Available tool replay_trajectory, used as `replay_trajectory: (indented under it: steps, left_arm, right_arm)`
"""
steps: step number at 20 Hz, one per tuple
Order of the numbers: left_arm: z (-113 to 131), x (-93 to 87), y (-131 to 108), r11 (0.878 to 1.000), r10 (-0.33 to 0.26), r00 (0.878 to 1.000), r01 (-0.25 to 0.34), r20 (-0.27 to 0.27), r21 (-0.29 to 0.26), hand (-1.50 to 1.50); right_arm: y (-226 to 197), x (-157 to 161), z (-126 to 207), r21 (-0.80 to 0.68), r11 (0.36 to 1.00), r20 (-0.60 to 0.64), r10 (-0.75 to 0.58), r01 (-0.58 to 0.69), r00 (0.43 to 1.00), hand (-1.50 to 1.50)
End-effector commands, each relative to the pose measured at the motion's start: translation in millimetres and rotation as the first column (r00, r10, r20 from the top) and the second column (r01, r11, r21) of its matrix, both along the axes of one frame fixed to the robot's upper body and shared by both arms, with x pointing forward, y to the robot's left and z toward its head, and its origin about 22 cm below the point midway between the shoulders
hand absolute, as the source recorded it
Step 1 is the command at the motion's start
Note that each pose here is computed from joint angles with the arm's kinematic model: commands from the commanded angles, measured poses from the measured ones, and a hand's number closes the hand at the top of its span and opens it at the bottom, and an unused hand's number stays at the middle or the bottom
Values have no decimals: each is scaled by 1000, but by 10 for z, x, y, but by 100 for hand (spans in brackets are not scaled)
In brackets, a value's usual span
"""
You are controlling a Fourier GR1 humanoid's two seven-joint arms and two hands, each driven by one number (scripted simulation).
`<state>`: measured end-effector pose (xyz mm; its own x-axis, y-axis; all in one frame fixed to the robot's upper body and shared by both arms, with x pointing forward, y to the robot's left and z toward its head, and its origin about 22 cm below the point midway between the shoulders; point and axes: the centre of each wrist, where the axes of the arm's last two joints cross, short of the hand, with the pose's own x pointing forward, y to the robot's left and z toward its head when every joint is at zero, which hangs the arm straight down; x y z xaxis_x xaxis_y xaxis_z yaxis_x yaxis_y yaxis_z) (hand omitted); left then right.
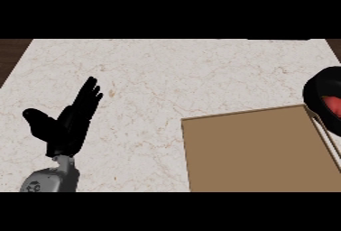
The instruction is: Pick the bell pepper from the tray and place it in the pot
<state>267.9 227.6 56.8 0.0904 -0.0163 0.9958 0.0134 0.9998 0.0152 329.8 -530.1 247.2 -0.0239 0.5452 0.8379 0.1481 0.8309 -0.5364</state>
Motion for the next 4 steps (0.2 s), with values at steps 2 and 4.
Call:
replay_trajectory:
  steps: [2, 4]
  left_arm:
    - [-35, -115, -148, 1000, -12, 1000, 12, -3, 1, 0]
    - [1, -26, -18, 1000, -8, 1000, 8, 4, -10, 0]
  right_arm:
    - [-162, -88, 53, 167, 979, 142, -139, 115, 980, -150]
    - [-348, -273, 142, 169, 971, 154, -197, 171, 968, -150]
